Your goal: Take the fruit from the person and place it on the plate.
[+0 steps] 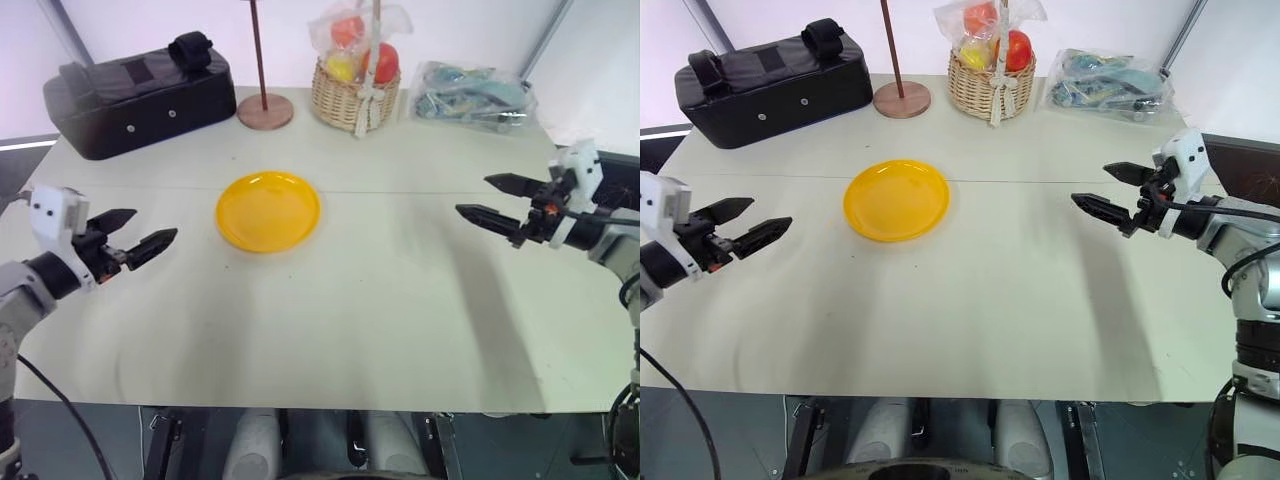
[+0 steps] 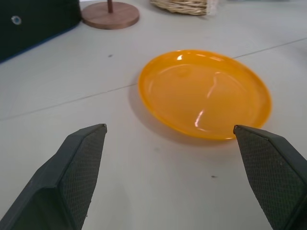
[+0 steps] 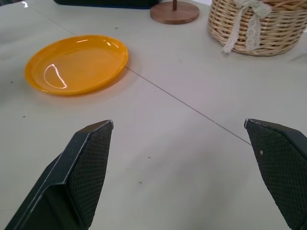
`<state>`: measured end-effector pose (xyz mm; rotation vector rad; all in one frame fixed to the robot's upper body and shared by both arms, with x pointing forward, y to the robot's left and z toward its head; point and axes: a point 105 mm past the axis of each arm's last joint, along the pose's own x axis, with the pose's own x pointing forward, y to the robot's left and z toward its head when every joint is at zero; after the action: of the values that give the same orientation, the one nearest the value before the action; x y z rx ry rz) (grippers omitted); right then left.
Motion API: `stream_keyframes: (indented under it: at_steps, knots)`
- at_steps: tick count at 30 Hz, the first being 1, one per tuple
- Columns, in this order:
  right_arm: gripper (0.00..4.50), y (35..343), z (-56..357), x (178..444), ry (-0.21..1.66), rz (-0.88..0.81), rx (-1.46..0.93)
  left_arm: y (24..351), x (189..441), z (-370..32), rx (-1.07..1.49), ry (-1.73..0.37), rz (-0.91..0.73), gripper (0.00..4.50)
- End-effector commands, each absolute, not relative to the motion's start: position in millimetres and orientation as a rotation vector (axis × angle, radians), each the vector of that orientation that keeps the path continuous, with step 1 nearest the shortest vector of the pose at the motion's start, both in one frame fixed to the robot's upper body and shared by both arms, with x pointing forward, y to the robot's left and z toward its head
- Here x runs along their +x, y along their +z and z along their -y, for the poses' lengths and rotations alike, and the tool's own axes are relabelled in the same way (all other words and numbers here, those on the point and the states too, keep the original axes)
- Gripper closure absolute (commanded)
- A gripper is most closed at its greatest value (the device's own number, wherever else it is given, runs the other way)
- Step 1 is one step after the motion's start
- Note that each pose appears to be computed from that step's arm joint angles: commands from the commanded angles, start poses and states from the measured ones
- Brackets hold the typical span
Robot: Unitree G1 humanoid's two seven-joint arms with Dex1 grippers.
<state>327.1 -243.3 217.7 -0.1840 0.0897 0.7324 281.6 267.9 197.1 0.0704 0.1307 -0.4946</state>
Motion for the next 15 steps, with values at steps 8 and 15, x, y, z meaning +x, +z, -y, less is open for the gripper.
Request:
stream_keyframes:
  at_steps: [8,15]
  knots:
    - [0.0,220,230,325,0.756,-0.066,-0.19,207,274,-258,0.053,-0.525,-0.092,0.06]
    - [0.0,214,226,322,0.764,-0.083,-0.177,202,274,-258,0.057,-0.528,-0.105,0.06]
